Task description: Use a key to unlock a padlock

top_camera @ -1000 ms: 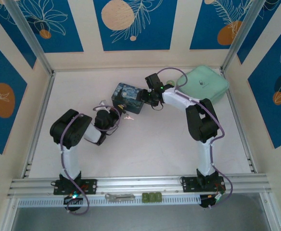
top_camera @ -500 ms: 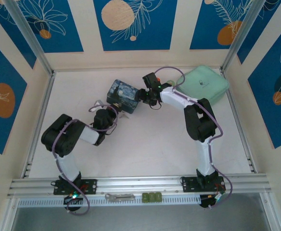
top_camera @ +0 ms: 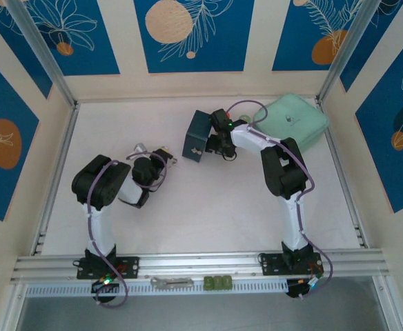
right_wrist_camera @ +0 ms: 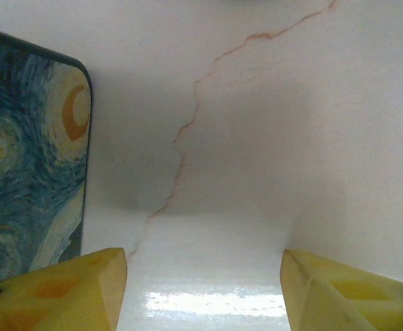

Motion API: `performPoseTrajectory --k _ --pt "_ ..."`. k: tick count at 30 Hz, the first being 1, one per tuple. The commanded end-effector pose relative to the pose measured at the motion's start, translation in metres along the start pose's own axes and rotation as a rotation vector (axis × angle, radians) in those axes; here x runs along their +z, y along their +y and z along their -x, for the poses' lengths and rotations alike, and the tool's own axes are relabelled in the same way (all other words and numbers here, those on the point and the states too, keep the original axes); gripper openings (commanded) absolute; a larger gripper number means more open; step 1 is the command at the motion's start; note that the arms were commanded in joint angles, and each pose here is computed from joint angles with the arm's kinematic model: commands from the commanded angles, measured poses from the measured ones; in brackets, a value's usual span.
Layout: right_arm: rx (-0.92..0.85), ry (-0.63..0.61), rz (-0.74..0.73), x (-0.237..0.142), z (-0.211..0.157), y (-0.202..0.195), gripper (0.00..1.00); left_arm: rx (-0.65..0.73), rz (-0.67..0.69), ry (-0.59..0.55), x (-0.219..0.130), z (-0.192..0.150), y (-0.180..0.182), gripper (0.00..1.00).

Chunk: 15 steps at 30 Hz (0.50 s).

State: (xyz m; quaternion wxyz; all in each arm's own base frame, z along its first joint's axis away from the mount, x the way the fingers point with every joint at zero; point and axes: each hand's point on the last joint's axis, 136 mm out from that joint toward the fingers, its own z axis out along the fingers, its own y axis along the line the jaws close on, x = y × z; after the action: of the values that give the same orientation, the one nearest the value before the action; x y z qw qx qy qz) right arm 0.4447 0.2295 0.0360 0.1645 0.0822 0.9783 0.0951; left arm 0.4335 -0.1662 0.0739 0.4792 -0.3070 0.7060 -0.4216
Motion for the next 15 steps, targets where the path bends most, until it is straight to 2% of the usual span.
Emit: performPoseTrajectory --k 1,12,15 --pt "-0.039 -0.016 -0.003 -0.005 0.006 0.009 0.61 -0.02 -0.075 -0.008 0.0 0.005 -0.016 0.0" --pt "-0.057 -0.048 0.003 -0.019 0.012 0.014 0.61 -0.006 -0.086 -0.003 -0.007 0.008 -0.021 0.0" --pt "-0.065 -0.066 0.008 -0.03 0.014 0.014 0.61 0.02 -0.055 0.029 -0.016 0.006 -0.019 0.0"
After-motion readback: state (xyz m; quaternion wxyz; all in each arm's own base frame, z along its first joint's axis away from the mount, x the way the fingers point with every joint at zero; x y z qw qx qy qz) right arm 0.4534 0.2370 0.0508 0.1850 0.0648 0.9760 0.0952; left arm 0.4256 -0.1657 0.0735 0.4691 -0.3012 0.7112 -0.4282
